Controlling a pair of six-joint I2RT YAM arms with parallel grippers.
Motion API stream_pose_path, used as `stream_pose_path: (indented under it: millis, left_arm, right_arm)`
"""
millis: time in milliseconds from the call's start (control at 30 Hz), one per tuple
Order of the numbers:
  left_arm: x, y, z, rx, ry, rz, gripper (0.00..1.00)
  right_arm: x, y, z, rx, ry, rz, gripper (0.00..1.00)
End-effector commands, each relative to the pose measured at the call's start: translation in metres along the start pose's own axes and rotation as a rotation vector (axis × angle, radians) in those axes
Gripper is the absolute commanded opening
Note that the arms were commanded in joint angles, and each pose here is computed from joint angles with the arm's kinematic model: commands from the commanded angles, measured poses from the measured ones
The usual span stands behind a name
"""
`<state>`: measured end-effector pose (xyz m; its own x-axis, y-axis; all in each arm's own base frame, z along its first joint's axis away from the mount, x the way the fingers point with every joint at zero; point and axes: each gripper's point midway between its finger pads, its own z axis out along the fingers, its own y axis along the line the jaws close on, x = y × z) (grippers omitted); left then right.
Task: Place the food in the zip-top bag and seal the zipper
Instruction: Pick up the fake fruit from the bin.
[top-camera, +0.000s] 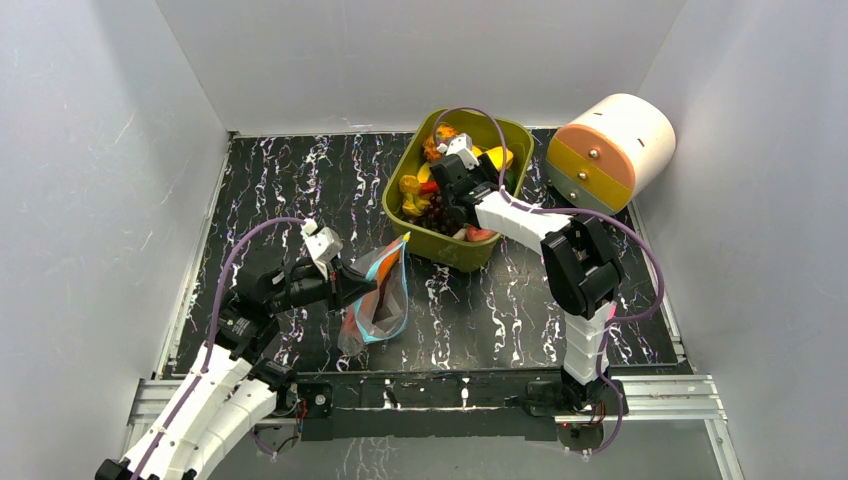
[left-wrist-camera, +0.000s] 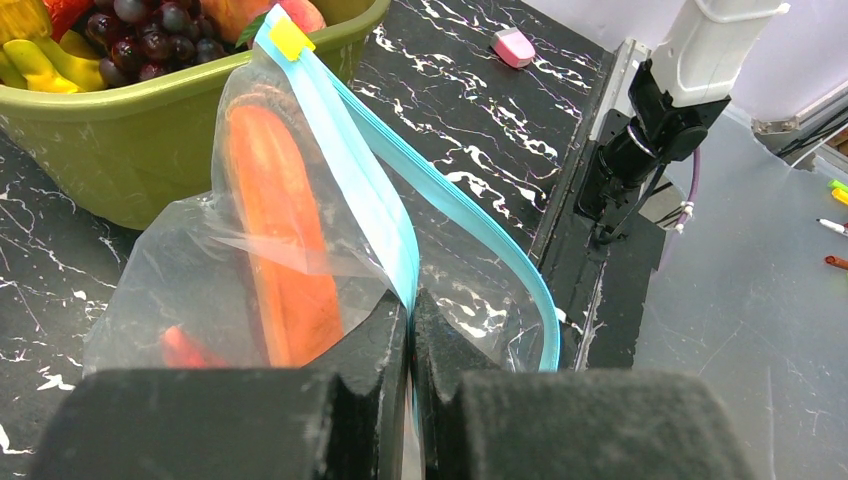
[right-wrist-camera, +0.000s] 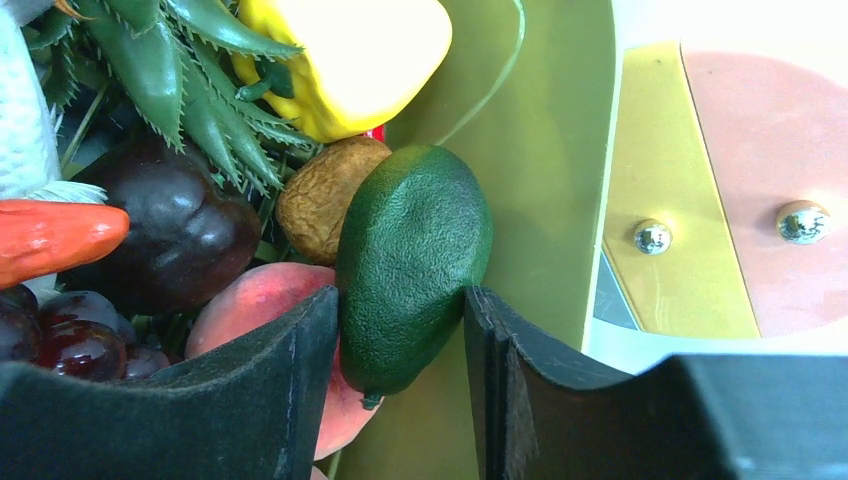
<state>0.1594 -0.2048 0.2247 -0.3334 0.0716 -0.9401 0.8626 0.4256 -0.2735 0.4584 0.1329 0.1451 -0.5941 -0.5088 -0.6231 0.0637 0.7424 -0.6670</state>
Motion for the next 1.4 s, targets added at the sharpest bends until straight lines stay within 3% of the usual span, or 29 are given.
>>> stream_pose_path:
  millis: [0, 233, 700, 1100, 1367]
  left_arm:
    - [-0.003, -0.001, -0.001, 0.006, -0.017, 0.033, 0.02]
    - [-0.003, -0.002, -0.002, 0.007, -0.018, 0.036, 0.03]
    - [-0.004, -0.003, -0.003, 0.010, -0.024, 0.043, 0.03]
    - [-0.003, -0.001, -0.002, 0.000, -0.021, 0.043, 0.03]
    - [-0.004, 0.005, -0.003, -0.034, -0.019, 0.047, 0.03]
  right_arm:
    - [-0.014, -0.021, -0.006, 0.046, -0.038, 0.091, 0.50]
    - [-0.006, -0.015, 0.006, 0.063, -0.008, 0.073, 0.58]
    - [0.005, -0.007, 0.021, 0.064, 0.032, 0.081, 0.65]
    - [-0.015, -0.024, 0.011, 0.061, -0.019, 0.145, 0.40]
    - [-0.027, -0.032, -0.008, -0.014, -0.055, 0.221, 0.34]
